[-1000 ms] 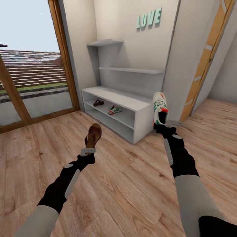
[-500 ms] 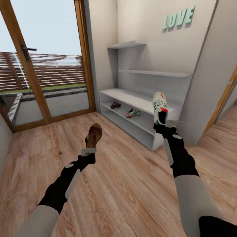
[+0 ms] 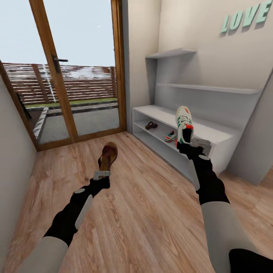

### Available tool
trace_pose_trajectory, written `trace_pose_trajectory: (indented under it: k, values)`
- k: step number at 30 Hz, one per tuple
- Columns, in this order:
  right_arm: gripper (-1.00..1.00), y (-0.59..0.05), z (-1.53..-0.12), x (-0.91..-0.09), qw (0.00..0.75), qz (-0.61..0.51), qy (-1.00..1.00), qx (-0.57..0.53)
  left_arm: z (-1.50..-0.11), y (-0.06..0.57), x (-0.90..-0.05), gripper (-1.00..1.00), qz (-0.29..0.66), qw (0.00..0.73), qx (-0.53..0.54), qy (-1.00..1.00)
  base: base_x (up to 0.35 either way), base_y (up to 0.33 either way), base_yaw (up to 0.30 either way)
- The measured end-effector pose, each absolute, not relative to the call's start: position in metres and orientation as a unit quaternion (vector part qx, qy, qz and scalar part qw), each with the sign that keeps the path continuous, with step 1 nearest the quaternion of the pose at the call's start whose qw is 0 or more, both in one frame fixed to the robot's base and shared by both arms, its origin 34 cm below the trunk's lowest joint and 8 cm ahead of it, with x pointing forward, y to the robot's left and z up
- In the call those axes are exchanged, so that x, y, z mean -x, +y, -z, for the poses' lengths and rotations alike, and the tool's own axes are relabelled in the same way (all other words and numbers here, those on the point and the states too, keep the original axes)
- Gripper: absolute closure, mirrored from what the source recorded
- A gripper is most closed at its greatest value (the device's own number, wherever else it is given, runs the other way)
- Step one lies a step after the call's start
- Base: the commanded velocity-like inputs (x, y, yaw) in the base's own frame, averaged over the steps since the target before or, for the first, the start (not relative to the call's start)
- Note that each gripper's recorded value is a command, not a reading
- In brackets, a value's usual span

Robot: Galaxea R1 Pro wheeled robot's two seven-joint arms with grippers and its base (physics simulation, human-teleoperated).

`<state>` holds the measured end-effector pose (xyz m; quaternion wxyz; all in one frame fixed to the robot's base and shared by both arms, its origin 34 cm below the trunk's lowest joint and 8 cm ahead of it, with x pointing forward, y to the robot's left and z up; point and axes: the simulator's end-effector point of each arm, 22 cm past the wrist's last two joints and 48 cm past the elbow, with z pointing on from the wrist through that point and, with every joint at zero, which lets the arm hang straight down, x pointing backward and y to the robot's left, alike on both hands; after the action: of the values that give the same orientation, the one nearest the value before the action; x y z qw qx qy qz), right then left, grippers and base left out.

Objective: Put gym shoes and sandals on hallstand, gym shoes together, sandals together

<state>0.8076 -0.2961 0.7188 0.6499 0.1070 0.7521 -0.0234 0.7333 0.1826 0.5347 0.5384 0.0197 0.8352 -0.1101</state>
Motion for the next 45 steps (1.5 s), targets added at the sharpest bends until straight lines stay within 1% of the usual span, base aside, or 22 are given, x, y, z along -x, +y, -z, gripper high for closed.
trace_pose_trajectory:
  k: [10, 45]
  values:
    - [1.0, -0.2962, -0.726, -0.8056, 0.654, 0.023, 0.749, -0.107, -0.5407, 0.1825, -0.733, 1.0, 0.11, 0.542, -0.02, 0.833, 0.297, 0.127, 0.197]
    - [1.0, -0.2951, -0.7229, -0.8058, 0.651, 0.024, 0.751, -0.104, -0.5409, 0.1819, -0.7328, 1.0, 0.11, 0.542, -0.021, 0.833, 0.332, 0.098, 0.004]
